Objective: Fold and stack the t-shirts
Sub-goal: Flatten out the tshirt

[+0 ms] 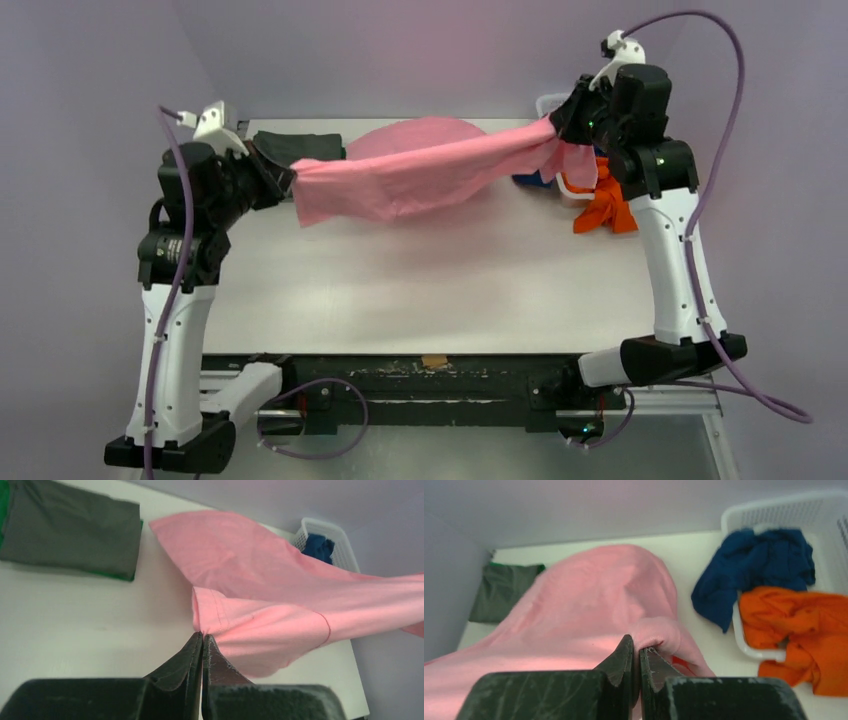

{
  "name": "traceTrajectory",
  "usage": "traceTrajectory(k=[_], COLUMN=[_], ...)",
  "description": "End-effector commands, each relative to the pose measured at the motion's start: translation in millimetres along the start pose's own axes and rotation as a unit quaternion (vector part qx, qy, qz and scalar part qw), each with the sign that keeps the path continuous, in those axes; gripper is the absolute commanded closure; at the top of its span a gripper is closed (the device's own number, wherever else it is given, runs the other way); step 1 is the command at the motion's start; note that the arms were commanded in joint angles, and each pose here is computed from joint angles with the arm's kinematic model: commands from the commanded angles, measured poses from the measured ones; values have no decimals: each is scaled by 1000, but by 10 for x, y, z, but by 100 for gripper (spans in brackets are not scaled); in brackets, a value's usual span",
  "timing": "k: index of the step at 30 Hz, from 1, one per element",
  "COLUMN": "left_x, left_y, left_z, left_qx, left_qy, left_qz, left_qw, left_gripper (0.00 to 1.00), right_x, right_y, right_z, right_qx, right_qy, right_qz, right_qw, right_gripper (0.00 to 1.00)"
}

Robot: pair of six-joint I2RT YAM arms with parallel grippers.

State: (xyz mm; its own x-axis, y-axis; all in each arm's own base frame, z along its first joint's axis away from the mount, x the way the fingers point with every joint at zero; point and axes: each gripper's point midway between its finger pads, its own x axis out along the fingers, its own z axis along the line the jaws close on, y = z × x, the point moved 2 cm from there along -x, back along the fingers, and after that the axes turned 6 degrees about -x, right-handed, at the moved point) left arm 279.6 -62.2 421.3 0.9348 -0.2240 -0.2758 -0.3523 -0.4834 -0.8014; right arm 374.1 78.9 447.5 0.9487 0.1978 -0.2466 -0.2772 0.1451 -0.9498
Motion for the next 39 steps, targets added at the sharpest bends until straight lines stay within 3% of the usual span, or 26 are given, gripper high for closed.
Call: traceTrajectory(k=[1,6,7,11,14,15,20,27,33,39], left_x=[210,473,522,613,687,727,1177,2548,3226,3246], left_y=[781,2031,2225,2575,2421,2349,1978,2009,2377,2909], left_z=[512,1062,1107,1201,1055,968,504,70,-66,-9], left_qx=[-56,-110,-108,-91,-69,-60,-33,-55,-73,-79], left_qy=[-53,-115,-119,-154,-142,-128,-43,30,59,43], left_qz=[62,194,216,278,267,259,237,308,350,395], left_qw=[995,968,963,944,951,956,970,949,932,914], left_gripper=[100,97,84,38,7,1,0,0,0,0], right_x=[175,465,561,680,676,655,450,440,471,534], right_y=[1126,2058,2271,2593,2552,2521,2632,3200,3599,3879], right_z=[-413,-731,-835,-1142,-1179,-1164,-982,-348,-310,-430], right_qx=[-19,-1,1,-13,-17,-17,-4,96,83,107], right_qy=[84,157,186,294,315,312,279,97,115,165], right_qz=[175,273,304,364,346,335,293,269,299,319], right_qw=[981,949,934,884,883,889,914,954,944,927], right_gripper=[100,93,87,44,32,27,16,14,14,15])
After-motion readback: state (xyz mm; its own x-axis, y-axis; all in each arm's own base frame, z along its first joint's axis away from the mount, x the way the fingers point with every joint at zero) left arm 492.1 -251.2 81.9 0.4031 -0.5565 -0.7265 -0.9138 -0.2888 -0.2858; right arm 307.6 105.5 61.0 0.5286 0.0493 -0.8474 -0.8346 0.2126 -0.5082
